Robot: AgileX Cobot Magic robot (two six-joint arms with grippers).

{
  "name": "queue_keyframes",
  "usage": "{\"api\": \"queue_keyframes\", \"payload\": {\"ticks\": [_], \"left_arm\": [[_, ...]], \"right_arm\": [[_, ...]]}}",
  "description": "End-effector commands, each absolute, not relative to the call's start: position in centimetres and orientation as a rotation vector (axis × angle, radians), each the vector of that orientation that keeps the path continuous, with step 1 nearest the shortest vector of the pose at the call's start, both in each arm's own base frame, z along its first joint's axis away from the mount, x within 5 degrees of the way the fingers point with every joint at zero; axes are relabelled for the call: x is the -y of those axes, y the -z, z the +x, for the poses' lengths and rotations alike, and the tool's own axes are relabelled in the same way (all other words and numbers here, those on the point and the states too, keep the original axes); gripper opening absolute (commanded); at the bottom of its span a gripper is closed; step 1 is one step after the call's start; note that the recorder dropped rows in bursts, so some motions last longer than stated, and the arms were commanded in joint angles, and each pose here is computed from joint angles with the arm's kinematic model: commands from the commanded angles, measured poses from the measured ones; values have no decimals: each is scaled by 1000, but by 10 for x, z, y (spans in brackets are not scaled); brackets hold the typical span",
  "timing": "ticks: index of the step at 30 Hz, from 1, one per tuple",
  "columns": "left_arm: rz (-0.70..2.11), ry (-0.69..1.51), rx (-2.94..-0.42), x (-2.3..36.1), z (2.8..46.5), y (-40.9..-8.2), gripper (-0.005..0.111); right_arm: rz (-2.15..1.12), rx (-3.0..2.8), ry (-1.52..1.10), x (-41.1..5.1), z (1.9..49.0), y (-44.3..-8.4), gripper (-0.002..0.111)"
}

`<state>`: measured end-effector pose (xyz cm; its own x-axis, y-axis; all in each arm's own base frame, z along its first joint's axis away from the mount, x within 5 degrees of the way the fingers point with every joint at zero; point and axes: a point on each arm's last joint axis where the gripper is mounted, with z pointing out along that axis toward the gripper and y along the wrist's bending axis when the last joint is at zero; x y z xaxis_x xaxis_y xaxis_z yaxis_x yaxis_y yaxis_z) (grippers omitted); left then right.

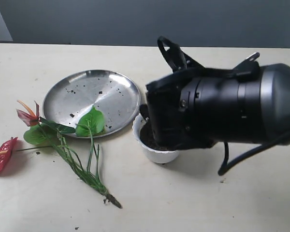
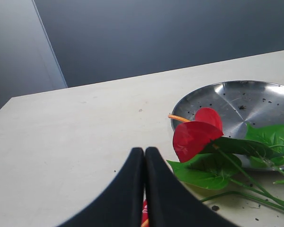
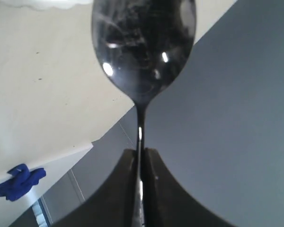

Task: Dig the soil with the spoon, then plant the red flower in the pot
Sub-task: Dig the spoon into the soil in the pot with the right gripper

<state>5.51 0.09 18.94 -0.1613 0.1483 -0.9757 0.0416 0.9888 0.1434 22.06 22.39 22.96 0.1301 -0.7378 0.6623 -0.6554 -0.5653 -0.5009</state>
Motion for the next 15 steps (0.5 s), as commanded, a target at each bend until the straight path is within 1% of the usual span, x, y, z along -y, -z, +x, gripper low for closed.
{"api": "queue_keyframes", "payload": {"ticks": [1, 9, 15], "left_arm": [[138, -84, -1727, -1, 55, -191, 2], [138, -84, -1727, -1, 55, -191, 2], [138, -84, -1727, -1, 55, -191, 2]], "right_arm": [[-2355, -1323, 1530, -214, 213, -216, 0], [-2340, -1164, 1565, -223, 213, -216, 0], [-2404, -1066, 1621, -232, 218, -196, 0]]}}
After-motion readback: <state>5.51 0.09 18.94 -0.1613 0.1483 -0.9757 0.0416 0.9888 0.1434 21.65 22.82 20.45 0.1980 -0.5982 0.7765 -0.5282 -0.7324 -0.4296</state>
